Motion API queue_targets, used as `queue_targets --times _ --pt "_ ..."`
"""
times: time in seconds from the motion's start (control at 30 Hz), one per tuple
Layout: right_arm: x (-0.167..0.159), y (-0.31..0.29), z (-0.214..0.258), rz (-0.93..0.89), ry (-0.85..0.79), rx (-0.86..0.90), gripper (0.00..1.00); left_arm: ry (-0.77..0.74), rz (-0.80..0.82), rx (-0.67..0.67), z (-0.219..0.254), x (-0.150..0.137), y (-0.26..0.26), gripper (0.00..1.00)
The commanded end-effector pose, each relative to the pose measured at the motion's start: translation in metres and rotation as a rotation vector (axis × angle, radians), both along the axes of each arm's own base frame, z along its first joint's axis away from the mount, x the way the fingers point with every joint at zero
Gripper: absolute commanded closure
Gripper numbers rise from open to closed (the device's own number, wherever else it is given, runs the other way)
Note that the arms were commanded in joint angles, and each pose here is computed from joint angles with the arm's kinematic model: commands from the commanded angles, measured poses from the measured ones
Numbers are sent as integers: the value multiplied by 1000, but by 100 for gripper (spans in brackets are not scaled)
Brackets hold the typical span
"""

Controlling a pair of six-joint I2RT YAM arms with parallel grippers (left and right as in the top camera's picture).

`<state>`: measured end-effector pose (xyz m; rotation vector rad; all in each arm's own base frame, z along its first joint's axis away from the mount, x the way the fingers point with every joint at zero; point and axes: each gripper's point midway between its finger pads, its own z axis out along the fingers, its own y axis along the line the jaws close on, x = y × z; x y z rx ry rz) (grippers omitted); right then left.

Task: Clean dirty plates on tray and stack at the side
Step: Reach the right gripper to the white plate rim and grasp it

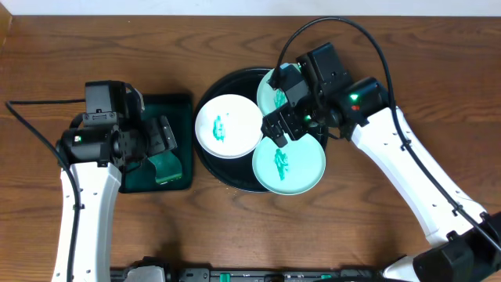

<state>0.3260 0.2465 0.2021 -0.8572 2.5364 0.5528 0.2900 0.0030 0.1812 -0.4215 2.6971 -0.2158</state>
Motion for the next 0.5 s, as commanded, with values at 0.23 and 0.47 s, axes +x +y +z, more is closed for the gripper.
queue_targets --times 0.23,0.47 --pt "10 19 -46 -104 158 13 1 -27 -5 6 8 5 0 18" --pt "28 31 -90 -229 262 22 19 -30 -5 6 8 5 0 17"
